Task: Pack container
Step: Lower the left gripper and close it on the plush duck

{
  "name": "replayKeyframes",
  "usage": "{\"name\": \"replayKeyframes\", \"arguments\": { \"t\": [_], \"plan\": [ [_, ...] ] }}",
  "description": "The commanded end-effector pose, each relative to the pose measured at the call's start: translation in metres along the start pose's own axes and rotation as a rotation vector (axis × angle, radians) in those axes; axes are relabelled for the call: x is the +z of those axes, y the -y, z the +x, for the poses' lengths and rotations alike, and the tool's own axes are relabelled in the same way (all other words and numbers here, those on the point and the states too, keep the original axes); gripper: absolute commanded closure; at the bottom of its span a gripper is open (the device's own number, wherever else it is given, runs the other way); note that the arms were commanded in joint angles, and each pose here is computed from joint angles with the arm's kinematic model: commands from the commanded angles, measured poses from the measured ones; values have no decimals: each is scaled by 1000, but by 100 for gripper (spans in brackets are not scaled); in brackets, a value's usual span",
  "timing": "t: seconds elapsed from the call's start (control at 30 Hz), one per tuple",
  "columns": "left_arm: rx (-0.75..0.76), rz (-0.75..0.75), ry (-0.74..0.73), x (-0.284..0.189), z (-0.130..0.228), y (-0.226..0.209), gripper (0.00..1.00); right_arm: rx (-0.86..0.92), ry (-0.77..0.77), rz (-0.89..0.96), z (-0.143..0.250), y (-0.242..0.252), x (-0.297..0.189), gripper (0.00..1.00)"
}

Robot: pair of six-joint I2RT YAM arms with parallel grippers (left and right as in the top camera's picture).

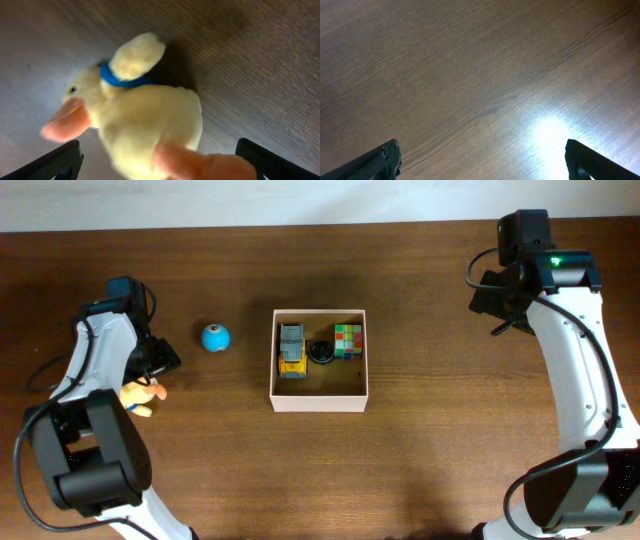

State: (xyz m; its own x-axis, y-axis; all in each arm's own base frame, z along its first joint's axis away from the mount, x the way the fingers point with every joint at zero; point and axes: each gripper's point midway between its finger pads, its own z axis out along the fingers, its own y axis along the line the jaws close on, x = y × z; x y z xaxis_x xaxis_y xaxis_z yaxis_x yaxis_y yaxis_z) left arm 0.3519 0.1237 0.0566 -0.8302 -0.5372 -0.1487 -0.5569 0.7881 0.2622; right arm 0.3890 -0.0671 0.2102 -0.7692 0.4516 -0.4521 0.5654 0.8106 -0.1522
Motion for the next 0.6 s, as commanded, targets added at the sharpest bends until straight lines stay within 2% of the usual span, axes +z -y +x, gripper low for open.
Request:
{"name": "replayKeyframes", "arguments": {
  "t": [0.0,0.07,0.13,0.2,0.3,0.4,0.57],
  "plan": [
    [22,-12,-26,14,-1,3,0,17,-2,9,0,2,2,1],
    [25,-6,-43,19,1,6,7,17,-2,9,0,2,2,1],
    [27,8,-60,24,4,10,30,17,-2,9,0,2,2,1],
    [30,6,-69,27,5,11,40,17,-2,9,0,2,2,1],
    [35,13,-93,28,10,12,49,17,-2,9,0,2,2,1],
    [37,21,-103,27,13,13,49,17,-2,9,0,2,2,1],
    [39,42,-124,27,17,16,62,17,-2,9,0,2,2,1]
  ]
}}
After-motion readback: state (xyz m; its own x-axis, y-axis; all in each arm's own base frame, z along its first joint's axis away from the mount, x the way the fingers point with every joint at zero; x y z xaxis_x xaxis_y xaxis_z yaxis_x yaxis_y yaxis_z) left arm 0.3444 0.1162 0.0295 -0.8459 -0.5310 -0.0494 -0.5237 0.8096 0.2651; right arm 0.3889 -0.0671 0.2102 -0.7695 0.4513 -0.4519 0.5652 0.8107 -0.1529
